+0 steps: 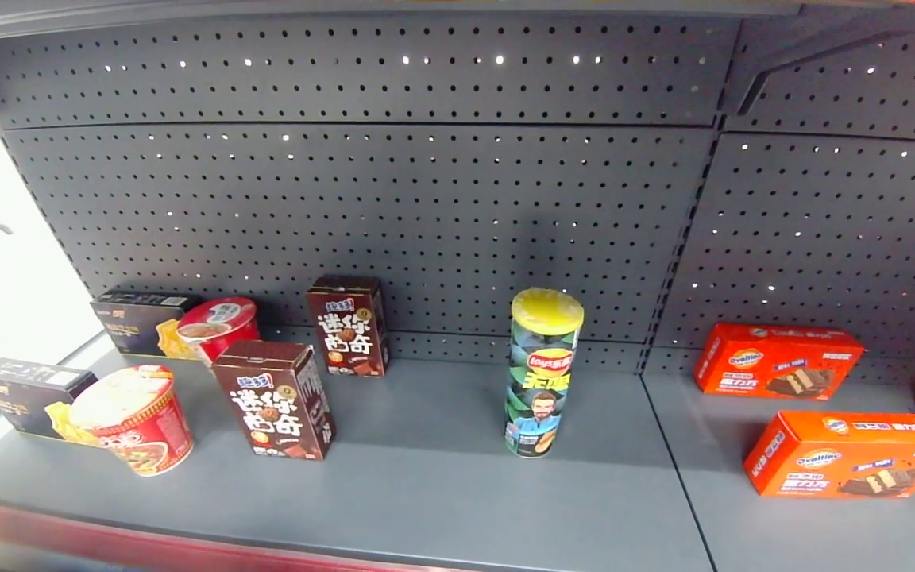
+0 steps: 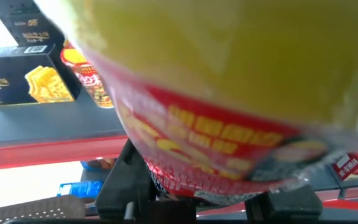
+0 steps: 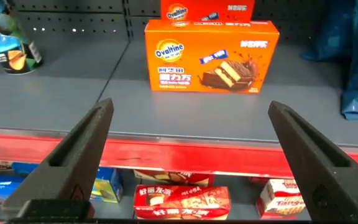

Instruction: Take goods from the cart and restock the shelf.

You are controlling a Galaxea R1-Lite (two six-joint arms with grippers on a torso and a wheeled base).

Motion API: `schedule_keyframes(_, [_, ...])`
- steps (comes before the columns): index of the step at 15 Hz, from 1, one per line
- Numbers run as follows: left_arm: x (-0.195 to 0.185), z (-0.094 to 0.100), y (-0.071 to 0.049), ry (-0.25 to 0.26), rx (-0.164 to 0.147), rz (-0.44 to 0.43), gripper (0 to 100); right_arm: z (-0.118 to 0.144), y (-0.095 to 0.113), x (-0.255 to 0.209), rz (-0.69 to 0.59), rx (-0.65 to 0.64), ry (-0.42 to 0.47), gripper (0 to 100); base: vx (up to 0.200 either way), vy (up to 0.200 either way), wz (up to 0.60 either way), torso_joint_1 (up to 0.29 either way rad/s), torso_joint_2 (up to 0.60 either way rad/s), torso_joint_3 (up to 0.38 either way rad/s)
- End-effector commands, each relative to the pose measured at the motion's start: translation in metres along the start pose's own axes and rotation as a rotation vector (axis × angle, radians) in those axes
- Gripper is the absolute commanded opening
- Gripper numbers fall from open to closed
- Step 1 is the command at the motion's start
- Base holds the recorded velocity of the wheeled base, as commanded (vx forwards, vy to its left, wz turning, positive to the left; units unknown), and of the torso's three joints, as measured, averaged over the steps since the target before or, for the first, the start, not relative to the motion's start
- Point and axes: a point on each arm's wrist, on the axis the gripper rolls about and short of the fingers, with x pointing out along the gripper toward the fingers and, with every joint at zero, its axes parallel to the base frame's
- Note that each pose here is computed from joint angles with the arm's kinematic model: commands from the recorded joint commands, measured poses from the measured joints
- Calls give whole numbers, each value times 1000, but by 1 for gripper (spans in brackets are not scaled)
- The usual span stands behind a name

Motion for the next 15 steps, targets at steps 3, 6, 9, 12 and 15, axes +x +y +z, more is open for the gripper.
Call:
schedule_keyframes(3, [0, 0, 0, 2, 0, 1, 0, 0, 0, 0, 0, 0, 0, 100, 0, 0, -400, 2, 2, -2])
schedule_keyframes(6, [0, 1, 0, -1, 0, 3, 0, 0, 0, 0, 0, 2, -2, 100, 0, 0, 0, 0, 0, 0])
schedule_keyframes(9, [-7, 1, 0, -51, -16, 10, 0, 0, 0, 0, 3, -3, 3, 100, 0, 0, 0, 0, 0, 0])
schedule_keyframes(12, [-10, 4, 1, -65, -17, 72, 0, 1, 0, 2, 7, 7, 27, 100, 0, 0, 0, 0, 0, 0])
schedule_keyframes(15, [-14, 10, 4, -91, -4, 212, 0, 49, 0, -3, 79, -73, -63, 100, 0, 0, 0, 0, 0, 0])
